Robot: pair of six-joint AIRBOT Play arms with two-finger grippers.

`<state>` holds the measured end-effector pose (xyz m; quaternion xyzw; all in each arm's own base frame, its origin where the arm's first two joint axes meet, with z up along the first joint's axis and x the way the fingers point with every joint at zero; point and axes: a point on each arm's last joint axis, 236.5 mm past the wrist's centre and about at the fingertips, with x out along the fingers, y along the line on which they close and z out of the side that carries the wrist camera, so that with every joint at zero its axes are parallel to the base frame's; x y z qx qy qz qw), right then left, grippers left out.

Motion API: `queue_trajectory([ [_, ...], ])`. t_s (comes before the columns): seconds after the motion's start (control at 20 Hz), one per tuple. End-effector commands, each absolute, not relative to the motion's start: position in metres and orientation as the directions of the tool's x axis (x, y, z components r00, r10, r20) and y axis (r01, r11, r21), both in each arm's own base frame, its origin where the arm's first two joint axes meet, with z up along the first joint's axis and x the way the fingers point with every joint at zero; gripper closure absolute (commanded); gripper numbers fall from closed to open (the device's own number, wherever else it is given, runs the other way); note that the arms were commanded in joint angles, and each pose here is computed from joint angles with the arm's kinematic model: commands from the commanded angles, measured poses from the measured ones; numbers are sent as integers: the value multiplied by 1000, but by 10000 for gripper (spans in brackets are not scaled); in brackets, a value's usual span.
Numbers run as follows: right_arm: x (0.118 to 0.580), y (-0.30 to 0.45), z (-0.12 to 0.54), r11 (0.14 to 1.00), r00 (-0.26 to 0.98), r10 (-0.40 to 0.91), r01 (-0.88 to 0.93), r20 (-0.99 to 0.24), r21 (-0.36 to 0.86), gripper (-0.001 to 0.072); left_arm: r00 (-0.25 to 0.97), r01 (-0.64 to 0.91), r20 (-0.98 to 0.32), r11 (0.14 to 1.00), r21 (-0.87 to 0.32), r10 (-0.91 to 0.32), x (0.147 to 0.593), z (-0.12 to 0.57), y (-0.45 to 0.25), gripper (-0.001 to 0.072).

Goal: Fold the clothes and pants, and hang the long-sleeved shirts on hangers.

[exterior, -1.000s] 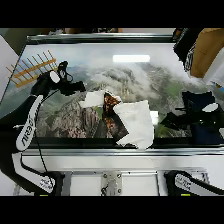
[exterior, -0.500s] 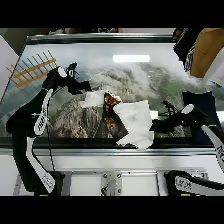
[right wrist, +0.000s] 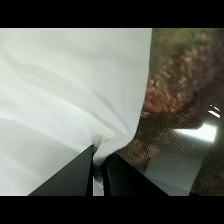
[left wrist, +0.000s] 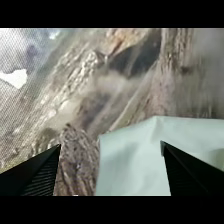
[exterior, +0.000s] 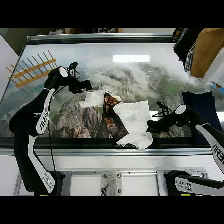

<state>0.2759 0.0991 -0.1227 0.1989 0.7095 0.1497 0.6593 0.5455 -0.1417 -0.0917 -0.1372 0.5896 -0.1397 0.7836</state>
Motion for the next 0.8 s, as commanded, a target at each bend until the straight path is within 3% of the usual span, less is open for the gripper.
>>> queue_trajectory([
  [0.0, 277, 101, -122, 874, -48, 483, 89, -874, 478, 631, 269, 62, -885, 923, -379, -381, 547, -94, -146, 24],
  [0.25, 278, 102, -122, 870, -45, 489, 93, -871, 483, 631, 181, 77, -901, 919, -387, -394, 527, -111, -163, 25],
  [0.3, 278, 102, -121, 871, -45, 488, 92, -871, 483, 631, 188, 83, -898, 918, -388, -397, 528, -111, -168, 68],
  [0.4, 280, 102, -120, 871, -40, 488, 89, -872, 483, 638, 196, 81, -896, 917, -390, -399, 530, -110, -169, 576],
  [0.45, 282, 102, -116, 870, -36, 490, 82, -871, 486, 700, 199, 54, -895, 917, -396, -399, 530, -108, -169, 700],
  [0.6, 326, 85, -65, 877, 95, 478, 16, -873, 481, 700, 315, 28, -863, 912, -408, -396, 549, -55, -149, 701],
  [0.75, 386, 35, 54, 925, 370, 375, -96, -850, 367, 700, 568, 62, -733, 908, -414, -373, 567, 75, -110, 701],
])
